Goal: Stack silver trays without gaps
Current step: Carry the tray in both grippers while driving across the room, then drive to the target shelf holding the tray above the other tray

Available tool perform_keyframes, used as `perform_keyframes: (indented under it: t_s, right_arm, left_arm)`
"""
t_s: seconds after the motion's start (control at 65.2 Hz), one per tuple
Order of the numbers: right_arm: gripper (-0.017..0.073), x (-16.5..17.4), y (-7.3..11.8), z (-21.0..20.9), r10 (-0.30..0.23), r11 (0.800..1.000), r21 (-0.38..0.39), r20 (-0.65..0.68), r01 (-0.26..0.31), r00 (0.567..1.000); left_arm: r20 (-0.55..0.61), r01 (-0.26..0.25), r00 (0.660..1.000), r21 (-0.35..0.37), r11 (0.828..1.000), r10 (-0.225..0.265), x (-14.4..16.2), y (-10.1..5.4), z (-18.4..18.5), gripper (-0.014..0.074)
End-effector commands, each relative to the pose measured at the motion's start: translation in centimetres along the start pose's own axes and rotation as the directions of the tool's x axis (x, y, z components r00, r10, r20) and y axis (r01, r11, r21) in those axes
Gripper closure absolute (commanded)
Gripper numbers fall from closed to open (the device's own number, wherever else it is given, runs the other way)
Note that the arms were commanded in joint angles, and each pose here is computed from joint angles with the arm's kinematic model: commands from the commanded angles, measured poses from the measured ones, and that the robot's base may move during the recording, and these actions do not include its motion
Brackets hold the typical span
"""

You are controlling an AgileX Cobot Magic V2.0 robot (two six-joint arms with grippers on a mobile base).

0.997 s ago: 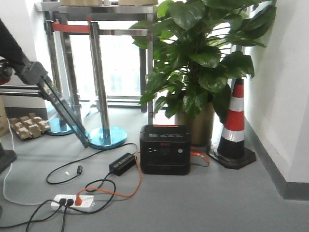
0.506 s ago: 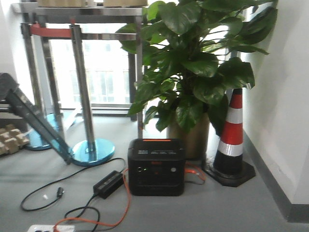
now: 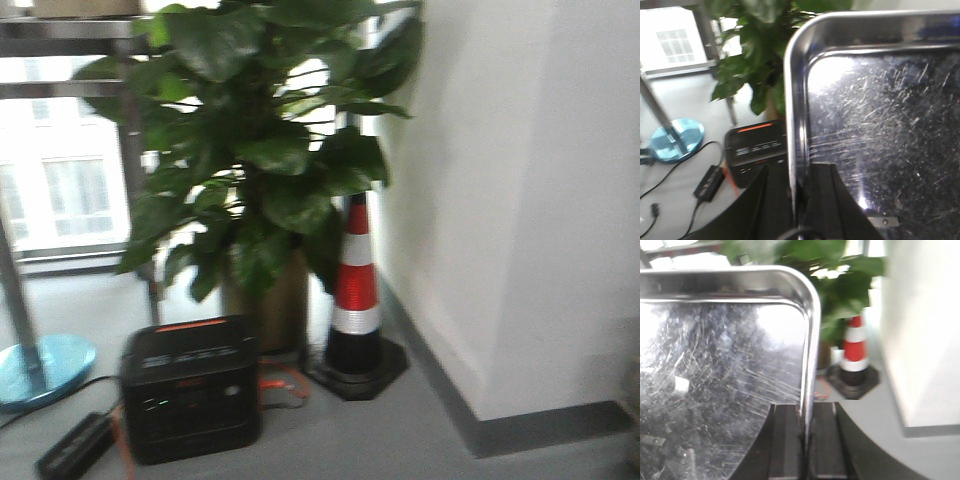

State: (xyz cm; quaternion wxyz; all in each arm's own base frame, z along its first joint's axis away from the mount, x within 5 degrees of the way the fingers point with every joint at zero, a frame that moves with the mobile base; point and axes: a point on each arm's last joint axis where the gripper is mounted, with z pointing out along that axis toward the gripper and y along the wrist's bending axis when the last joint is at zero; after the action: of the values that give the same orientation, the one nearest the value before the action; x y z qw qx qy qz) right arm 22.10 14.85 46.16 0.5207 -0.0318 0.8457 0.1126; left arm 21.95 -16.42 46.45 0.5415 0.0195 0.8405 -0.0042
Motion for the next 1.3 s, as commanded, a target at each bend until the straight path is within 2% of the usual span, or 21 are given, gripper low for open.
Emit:
perform_keyframes:
  t_s: [0.0, 1.289]
  right_arm:
    - [0.0574, -1.16, 1.26, -0.58, 0.014, 0.991, -0.132, 0.113, 0.001, 0.993]
    - [0.0574, -1.2, 1.31, -0.59, 0.014, 0.991, -0.136, 0.118, 0.002, 0.993]
  left_arm:
    - [0.024, -0.02, 1.0, 0.078, 0.997, 0.018, -0.09, -1.08, -0.02, 0.061]
    - [0.024, -0.02, 1.0, 0.078, 0.997, 0.018, -0.09, -1.08, -0.02, 0.061]
